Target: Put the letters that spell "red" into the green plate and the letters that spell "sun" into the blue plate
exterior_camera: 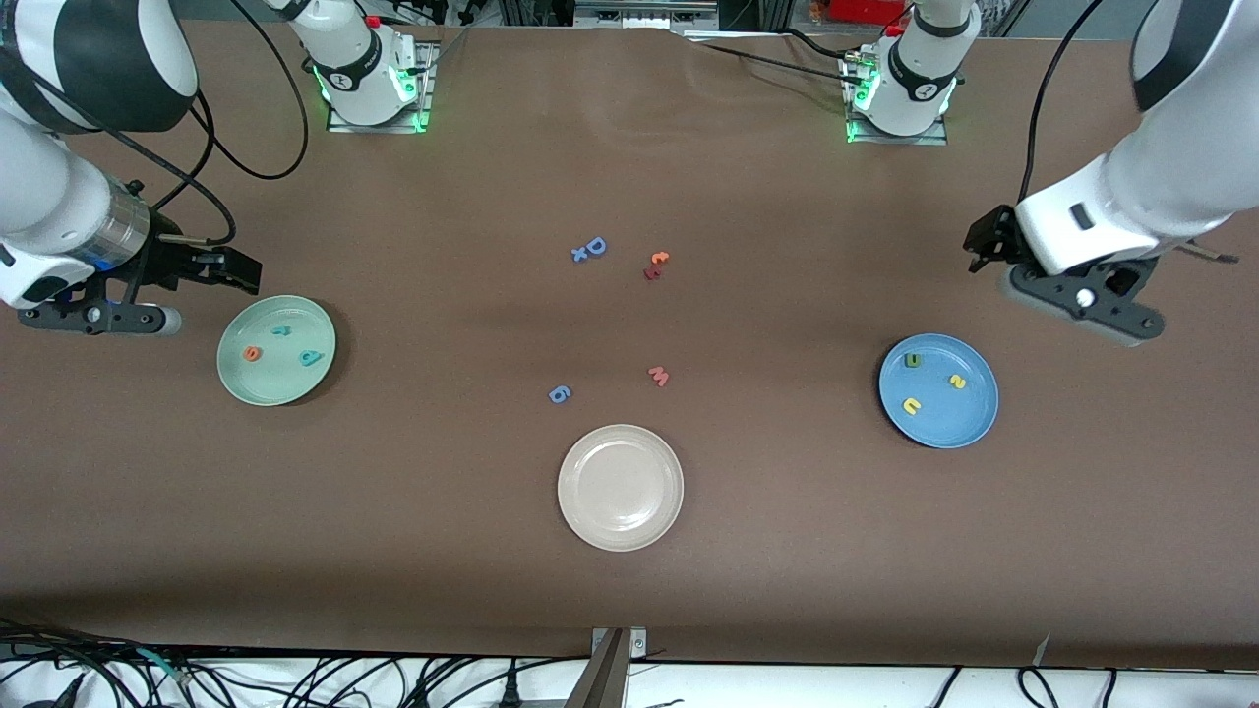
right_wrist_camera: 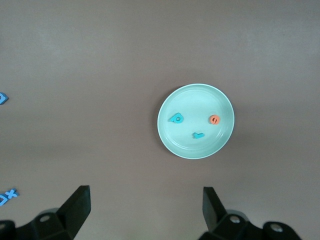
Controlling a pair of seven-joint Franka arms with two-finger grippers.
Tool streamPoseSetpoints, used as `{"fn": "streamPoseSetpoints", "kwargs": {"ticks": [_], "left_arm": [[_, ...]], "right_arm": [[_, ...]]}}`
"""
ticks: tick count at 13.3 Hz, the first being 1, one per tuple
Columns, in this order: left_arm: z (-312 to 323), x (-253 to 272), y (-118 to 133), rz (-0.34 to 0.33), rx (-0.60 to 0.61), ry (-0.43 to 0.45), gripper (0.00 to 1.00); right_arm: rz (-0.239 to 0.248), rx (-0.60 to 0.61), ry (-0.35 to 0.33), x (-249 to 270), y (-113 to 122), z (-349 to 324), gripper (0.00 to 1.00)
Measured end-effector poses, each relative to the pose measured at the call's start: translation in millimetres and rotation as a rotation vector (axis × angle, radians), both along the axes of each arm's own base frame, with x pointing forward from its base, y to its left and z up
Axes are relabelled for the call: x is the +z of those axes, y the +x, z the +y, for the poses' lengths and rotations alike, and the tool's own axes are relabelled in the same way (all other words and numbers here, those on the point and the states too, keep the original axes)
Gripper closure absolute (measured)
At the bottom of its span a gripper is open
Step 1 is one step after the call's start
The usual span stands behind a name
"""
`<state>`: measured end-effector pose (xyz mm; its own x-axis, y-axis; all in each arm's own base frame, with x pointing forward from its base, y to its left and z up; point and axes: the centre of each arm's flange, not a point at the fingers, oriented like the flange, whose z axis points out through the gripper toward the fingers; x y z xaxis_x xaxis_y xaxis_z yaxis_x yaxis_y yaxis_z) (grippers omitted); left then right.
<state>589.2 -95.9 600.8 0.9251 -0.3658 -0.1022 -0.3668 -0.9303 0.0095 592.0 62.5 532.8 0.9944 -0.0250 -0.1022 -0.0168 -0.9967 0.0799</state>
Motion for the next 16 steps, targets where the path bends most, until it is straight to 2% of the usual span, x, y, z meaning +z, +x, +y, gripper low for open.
{"fn": "streamPoseSetpoints", "kwargs": {"ticks": [3, 8, 12, 16], "left_arm": [[31, 17, -5, -0.025, 0.082, -0.001, 0.0], [49, 10, -6, -0.017, 0.139, 0.039, 0.0], [41, 1, -26, -0.046, 0.213, 0.012, 0.0], [49, -6, -49, -0.031, 0.243, -0.02, 0.0]], "right_arm": [[0.001, -0.003, 0.014, -1, 0, 2, 0.0], [0.002, -0.004, 0.023, -1, 0, 3, 0.0], [-0.002, -0.007, 0.023, 0, 0, 1, 0.0], [-0.003, -0.01, 0.025, 0, 1, 0, 0.0]]}}
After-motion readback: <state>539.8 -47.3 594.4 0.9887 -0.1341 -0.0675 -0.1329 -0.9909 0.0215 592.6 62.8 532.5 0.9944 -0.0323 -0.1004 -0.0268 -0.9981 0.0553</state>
